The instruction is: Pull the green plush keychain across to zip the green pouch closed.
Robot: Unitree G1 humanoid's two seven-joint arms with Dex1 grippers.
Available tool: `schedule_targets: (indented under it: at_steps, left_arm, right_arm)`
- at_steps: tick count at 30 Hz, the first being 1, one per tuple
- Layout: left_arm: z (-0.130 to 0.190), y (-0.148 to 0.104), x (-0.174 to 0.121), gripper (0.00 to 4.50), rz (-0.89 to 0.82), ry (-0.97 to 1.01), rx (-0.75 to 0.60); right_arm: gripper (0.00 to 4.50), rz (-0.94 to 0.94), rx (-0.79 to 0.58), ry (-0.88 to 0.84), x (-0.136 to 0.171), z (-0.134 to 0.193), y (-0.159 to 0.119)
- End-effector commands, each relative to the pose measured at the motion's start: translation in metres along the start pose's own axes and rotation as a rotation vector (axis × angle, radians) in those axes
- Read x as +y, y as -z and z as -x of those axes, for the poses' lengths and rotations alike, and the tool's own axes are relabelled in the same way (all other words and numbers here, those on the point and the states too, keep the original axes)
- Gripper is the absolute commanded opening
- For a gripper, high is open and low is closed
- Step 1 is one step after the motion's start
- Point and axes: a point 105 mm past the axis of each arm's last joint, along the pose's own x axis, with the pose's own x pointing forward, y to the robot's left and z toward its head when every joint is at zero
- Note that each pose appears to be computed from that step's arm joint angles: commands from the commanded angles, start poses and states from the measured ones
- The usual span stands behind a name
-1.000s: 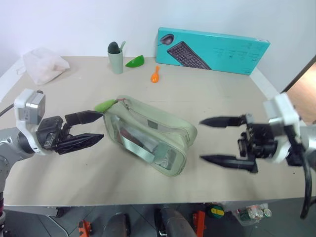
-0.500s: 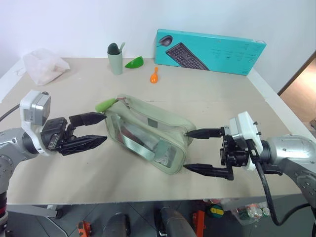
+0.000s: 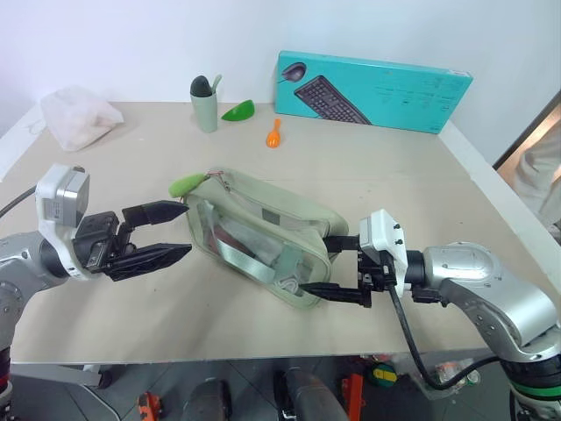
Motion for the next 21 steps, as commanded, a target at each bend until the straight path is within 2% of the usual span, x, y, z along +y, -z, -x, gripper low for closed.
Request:
schedule_targets:
  at_steps: [1, 7, 12, 21]
  left_arm:
    - [0.002, -0.010, -0.006, 4.50, -0.056, -0.008, -0.026]
    - [0.003, -0.011, -0.005, 4.50, -0.057, -0.023, -0.036]
    - [0.007, -0.012, -0.001, 4.50, -0.054, -0.050, -0.051]
    - [0.021, -0.031, 0.010, 4.50, -0.029, -0.111, -0.177]
  right_arm:
    - [2.20, 0.054, -0.021, 0.026, -0.009, 0.001, -0.007]
    - [0.07, 0.102, -0.007, -0.008, -0.011, 0.007, -0.004]
    - [0.03, 0.169, 0.024, 0.034, -0.027, 0.013, -0.002]
    - [0.03, 0.398, 0.050, -0.068, -0.059, 0.023, -0.025]
